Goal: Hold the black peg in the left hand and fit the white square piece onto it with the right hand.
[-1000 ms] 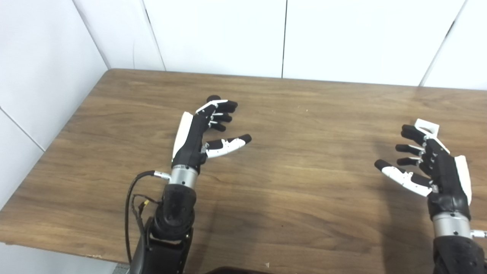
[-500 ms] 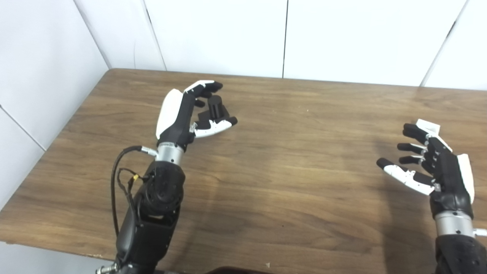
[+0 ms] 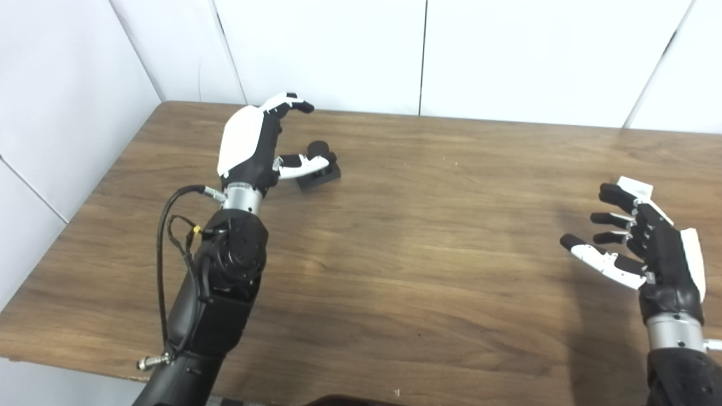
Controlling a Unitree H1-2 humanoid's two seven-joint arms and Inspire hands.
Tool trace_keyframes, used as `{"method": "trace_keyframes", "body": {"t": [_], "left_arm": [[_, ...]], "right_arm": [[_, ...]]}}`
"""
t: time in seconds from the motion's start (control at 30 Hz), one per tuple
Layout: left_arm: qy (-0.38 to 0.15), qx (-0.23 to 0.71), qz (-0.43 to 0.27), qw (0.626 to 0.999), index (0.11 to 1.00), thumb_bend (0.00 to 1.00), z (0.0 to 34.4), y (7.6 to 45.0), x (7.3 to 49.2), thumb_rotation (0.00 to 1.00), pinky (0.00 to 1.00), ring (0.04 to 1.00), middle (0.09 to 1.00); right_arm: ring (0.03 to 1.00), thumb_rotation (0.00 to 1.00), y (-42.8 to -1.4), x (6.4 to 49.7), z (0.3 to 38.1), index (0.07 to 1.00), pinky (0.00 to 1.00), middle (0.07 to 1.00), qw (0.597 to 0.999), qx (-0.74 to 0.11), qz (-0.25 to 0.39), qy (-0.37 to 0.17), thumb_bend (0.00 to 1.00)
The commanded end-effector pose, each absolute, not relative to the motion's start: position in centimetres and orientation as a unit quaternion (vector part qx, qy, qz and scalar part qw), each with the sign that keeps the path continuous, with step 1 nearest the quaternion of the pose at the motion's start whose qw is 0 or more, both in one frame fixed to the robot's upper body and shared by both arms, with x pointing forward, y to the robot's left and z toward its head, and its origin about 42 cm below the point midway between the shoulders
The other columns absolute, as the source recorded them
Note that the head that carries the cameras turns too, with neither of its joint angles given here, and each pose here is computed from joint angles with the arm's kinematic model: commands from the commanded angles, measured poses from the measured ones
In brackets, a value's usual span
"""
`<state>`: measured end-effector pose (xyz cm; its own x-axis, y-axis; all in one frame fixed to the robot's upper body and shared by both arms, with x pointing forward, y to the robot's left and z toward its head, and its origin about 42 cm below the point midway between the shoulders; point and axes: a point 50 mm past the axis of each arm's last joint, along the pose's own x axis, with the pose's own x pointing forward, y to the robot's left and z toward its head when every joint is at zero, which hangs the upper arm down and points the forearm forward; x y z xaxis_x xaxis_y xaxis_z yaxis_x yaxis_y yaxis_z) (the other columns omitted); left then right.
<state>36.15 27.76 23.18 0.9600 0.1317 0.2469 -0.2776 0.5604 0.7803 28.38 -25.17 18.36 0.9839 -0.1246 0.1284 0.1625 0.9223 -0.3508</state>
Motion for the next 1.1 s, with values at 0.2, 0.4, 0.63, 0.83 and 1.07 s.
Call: {"method": "trace_keyframes", "body": {"t": [0.2, 0.4, 0.63, 0.83, 1.07], "left_arm": [[-0.074, 0.526, 0.126, 0.838, 0.747, 0.82, 25.1, 29.3, 38.5, 0.34, 0.97, 1.0, 0.999], [-0.041, 0.561, 0.11, 0.82, 0.777, 0.85, 25.3, 29.7, 39.6, 0.4, 1.0, 1.0, 1.0], [-0.009, 0.589, 0.101, 0.801, 0.787, 0.89, 24.6, 29.9, 40.7, 0.42, 1.0, 1.0, 1.0], [0.002, 0.596, 0.095, 0.797, 0.761, 0.91, 23.4, 30.0, 41.2, 0.41, 0.99, 1.0, 1.0], [0.022, 0.596, 0.088, 0.797, 0.724, 0.93, 21.2, 29.9, 41.8, 0.39, 1.0, 1.0, 1.0]], "right_arm": [[0.696, 0.0, -24.9, 28.6, 20.0, 0.763, 0.54, 0.794, 0.976, -0.185, -0.078, -0.09, 0.61], [0.68, 0.0, -24.9, 28.5, 20.0, 0.764, 0.54, 0.787, 0.976, -0.183, -0.075, -0.091, 0.61], [0.674, 0.0, -24.8, 28.3, 20.0, 0.762, 0.54, 0.778, 0.975, -0.186, -0.078, -0.091, 0.61], [0.679, 0.0, -24.7, 28.1, 20.0, 0.76, 0.53, 0.786, 0.976, -0.181, -0.08, -0.091, 0.61], [0.678, 0.0, -24.5, 28.0, 19.9, 0.764, 0.53, 0.785, 0.977, -0.178, -0.081, -0.089, 0.61]]}}
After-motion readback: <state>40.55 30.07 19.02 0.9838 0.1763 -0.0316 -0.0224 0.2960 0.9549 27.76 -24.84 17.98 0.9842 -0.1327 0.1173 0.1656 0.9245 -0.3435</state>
